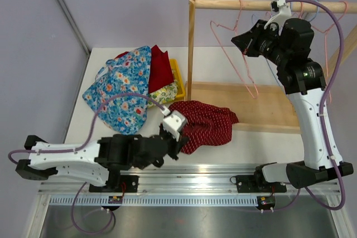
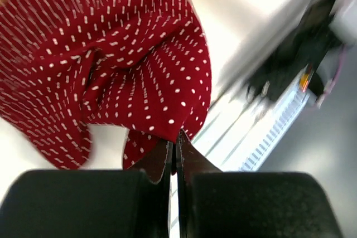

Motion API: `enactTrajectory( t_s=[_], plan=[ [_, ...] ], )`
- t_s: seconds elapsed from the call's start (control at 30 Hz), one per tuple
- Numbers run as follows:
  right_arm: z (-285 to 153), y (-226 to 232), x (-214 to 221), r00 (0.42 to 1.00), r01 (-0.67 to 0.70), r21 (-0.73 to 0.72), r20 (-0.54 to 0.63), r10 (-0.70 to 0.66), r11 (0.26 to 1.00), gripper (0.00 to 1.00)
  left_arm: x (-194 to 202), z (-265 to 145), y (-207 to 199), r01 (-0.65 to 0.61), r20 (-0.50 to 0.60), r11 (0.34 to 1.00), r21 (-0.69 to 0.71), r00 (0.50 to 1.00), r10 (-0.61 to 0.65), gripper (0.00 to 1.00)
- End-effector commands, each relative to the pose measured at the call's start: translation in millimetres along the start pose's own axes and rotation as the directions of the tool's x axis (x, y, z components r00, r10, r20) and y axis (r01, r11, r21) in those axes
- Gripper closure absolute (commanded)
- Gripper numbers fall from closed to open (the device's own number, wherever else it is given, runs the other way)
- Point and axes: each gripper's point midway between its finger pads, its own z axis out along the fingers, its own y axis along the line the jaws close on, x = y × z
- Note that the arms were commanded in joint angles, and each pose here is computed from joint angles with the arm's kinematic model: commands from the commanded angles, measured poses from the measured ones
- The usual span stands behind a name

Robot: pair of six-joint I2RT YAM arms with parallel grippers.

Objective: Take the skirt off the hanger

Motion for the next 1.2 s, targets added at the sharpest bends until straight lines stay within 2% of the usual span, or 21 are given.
enactTrajectory(
  t_s=[0.0,0.07,0.13,0.2,0.23,0.27,0.3,0.33,0.37,0.4,0.43,0.47,0.53,0.6,0.7,0.83,0.9,0.93,1.03,1.07,1.17],
  plan=[
    [-3,-6,8,1.0,0.0,0.014,0.014,0.0,1.0,1.0,-96,-40,55,-0.144,0.149,0.963,-0.228,0.972,0.181,1.0],
    [-3,-10,18,1.0,-0.012,0.022,-0.005,0.012,1.0,1.0,-139,-52,76,-0.128,0.207,0.953,-0.275,0.96,0.188,1.0],
    [-6,-11,22,1.0,-0.017,0.022,-0.008,0.018,1.0,1.0,-163,-55,96,-0.177,0.2,0.927,-0.331,0.947,0.252,1.0],
    [-9,-12,28,1.0,-0.019,0.024,-0.015,0.02,1.0,1.0,-204,-68,128,-0.145,0.248,0.905,-0.4,0.933,0.259,1.0],
    [-10,-13,29,1.0,-0.02,0.029,-0.016,0.021,0.999,0.97,-222,-75,156,-0.121,0.261,0.871,-0.476,0.927,0.271,1.0],
    [-12,-14,30,1.0,-0.018,0.038,-0.016,0.018,0.999,0.89,-244,-78,161,-0.126,0.283,0.867,-0.482,0.914,0.29,1.0],
    [-13,-15,32,1.0,-0.019,0.042,-0.018,0.019,0.999,0.63,-260,-84,171,-0.106,0.306,0.858,-0.503,0.906,0.291,1.0],
    [-14,-16,32,1.0,-0.015,0.044,-0.019,0.015,0.999,0.45,-275,-89,181,-0.087,0.326,0.849,-0.521,0.899,0.292,1.0],
    [-16,-16,34,1.0,-0.012,0.044,-0.023,0.013,0.999,0.31,-286,-80,204,-0.076,0.31,0.833,-0.548,0.906,0.287,1.0],
    [-16,-18,36,0.999,-0.012,0.051,-0.031,0.013,0.999,0.2,-319,-100,208,-0.04,0.382,0.829,-0.558,0.874,0.299,1.0],
    [-17,-18,37,0.999,-0.01,0.056,-0.035,0.012,0.998,0.09,-331,-102,218,-0.027,0.392,0.822,-0.568,0.87,0.299,1.0],
    [-19,-20,37,0.999,-0.007,0.066,-0.032,0.009,0.998,0.06,-362,-102,239,0.005,0.421,0.809,-0.588,0.855,0.301,1.0],
    [-21,-21,40,0.999,-0.007,0.072,-0.038,0.009,0.997,0.03,-381,-102,271,0.041,0.419,0.784,-0.619,0.862,0.286,1.0],
    [-24,-23,44,0.999,-0.005,0.079,-0.042,0.008,0.997,0.02,-407,-89,282,0.056,0.456,0.808,-0.586,0.847,0.272,1.0],
    [-31,-25,47,0.999,0.002,0.091,-0.045,0.002,0.996,0.01,-422,-87,296,0.079,0.505,0.821,-0.565,0.82,0.269,1.0],
    [-41,-25,50,0.999,0.008,0.097,-0.041,-0.005,0.995,0.01,-368,-43,343,0.139,0.446,0.817,-0.56,0.881,0.156,1.0],
    [-47,-23,49,1.0,0.01,0.1,-0.031,-0.007,0.995,0.01,-344,-27,354,0.185,0.452,0.82,-0.542,0.887,0.098,1.0],
    [-50,-22,47,1.0,0.013,0.099,-0.023,-0.011,0.995,0.01,-298,-8,365,0.202,0.388,0.809,-0.553,0.921,0.035,1.0],
    [-57,-18,42,1.0,0.016,0.092,-0.01,-0.016,0.996,0.01,-253,8,383,0.264,0.39,0.772,-0.578,0.921,-0.023,1.0],
    [-61,-14,40,1.0,0.017,0.083,-0.003,-0.017,0.996,0.01,-217,20,397,0.297,0.355,0.738,-0.606,0.931,-0.083,1.0],
    [-71,-4,34,1.0,0.024,0.056,0.013,-0.025,0.998,0.0,-174,40,431,0.372,0.319,0.681,-0.631,0.924,-0.209,0.95]
  ],
)
